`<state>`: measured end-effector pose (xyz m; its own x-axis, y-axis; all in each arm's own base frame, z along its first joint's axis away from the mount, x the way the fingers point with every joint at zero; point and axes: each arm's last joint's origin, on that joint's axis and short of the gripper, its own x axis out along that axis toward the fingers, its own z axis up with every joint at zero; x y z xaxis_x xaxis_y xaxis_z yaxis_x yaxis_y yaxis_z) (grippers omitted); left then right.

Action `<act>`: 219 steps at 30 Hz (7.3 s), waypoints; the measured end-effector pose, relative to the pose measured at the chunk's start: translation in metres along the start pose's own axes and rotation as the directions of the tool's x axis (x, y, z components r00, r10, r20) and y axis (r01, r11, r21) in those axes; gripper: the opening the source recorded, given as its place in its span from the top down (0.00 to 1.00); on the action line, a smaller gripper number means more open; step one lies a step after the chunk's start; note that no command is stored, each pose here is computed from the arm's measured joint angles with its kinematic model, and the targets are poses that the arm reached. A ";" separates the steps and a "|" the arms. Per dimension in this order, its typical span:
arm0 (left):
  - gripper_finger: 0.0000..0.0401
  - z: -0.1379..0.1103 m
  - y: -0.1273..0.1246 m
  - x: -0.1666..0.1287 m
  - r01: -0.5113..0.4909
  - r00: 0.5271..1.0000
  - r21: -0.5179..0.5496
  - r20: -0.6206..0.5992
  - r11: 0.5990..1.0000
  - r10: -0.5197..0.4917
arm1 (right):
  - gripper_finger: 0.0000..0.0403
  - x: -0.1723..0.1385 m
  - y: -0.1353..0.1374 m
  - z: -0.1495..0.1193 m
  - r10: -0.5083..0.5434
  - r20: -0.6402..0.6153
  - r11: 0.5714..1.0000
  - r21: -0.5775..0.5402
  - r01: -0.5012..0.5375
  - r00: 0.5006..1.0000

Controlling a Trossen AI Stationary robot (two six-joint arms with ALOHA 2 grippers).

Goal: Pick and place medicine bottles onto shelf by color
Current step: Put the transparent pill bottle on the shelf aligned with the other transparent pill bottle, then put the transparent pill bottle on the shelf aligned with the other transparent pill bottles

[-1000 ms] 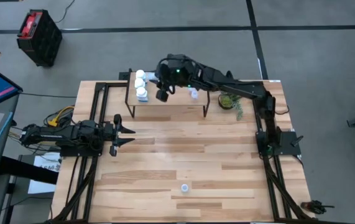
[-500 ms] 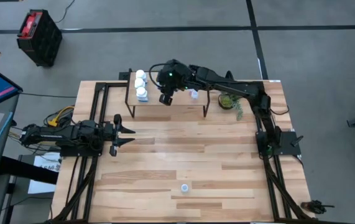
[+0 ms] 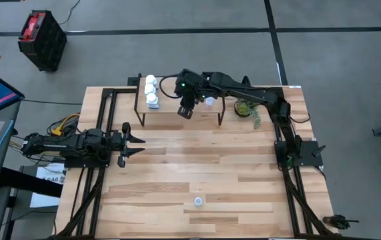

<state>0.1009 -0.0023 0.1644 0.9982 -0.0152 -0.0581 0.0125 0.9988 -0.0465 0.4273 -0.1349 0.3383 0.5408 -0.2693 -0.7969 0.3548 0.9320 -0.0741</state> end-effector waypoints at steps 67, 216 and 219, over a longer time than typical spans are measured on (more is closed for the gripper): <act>0.67 0.000 0.000 0.000 0.000 1.000 0.000 0.000 1.000 0.000 | 0.51 0.037 -0.036 -0.003 -0.022 -0.034 0.997 0.075 0.025 0.999; 0.67 0.000 0.000 0.000 0.000 1.000 0.000 0.000 1.000 0.000 | 0.46 0.018 0.349 -0.176 0.041 -0.512 0.972 -0.178 -0.152 0.858; 0.67 0.000 0.000 0.000 0.000 1.000 0.000 0.000 1.000 0.000 | 0.46 0.018 0.349 -0.175 0.044 -0.509 0.971 -0.181 -0.157 0.859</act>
<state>0.1009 -0.0024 0.1644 0.9982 -0.0156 -0.0581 0.0129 0.9989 -0.0461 0.4272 0.2276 0.1928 0.0920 -0.0670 -0.9935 0.1217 0.9910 -0.0556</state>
